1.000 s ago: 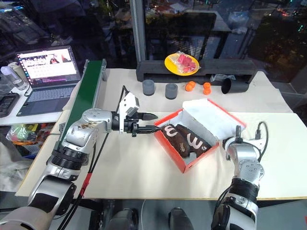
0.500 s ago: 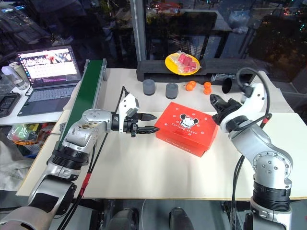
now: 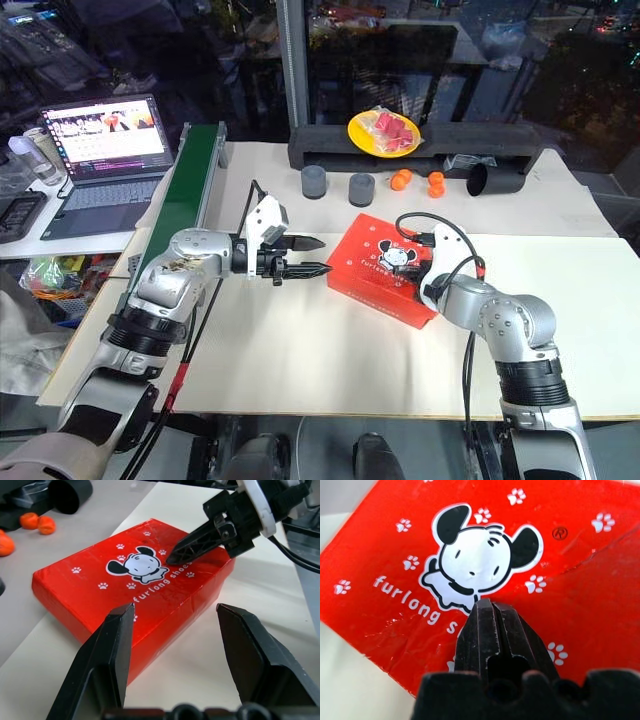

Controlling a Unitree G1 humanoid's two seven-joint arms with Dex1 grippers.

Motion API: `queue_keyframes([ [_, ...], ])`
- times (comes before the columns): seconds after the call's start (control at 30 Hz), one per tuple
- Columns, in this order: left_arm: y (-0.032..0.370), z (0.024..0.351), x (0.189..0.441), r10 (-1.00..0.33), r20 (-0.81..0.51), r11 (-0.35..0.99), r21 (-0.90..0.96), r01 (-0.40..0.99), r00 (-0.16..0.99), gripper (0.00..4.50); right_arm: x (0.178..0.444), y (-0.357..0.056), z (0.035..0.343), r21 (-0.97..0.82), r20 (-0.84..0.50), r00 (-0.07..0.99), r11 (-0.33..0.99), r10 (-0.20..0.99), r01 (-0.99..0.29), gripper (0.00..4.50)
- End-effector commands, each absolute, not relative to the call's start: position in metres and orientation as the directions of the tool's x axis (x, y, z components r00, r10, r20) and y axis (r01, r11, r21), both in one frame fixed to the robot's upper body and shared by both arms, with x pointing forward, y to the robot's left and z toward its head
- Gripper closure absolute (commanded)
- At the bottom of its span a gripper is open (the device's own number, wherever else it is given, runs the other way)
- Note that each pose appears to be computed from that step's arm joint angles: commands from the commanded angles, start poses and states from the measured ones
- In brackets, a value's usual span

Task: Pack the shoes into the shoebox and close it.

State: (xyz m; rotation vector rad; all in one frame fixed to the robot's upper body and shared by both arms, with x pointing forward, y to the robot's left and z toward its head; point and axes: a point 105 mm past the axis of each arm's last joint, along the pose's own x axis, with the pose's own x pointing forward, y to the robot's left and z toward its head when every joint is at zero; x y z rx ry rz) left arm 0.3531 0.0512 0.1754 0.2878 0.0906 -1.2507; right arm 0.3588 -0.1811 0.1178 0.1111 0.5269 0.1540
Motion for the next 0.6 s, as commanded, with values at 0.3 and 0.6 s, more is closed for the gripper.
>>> queue_keyframes([
  [0.3, 0.075, 0.186, 0.373, -0.800, -0.082, 0.586, 0.106, 0.803, 0.594, 1.72, 0.367, -0.204, 0.166, 0.139, -0.343, 0.931, 0.987, 0.128, -0.084, 4.44],
  [0.6, 0.128, 0.183, 0.402, -0.354, 0.047, 0.935, -0.011, 0.355, 0.934, 1.72, 0.348, -0.301, 0.196, -0.299, 0.053, 0.961, 0.914, -0.271, 0.275, 4.44],
])
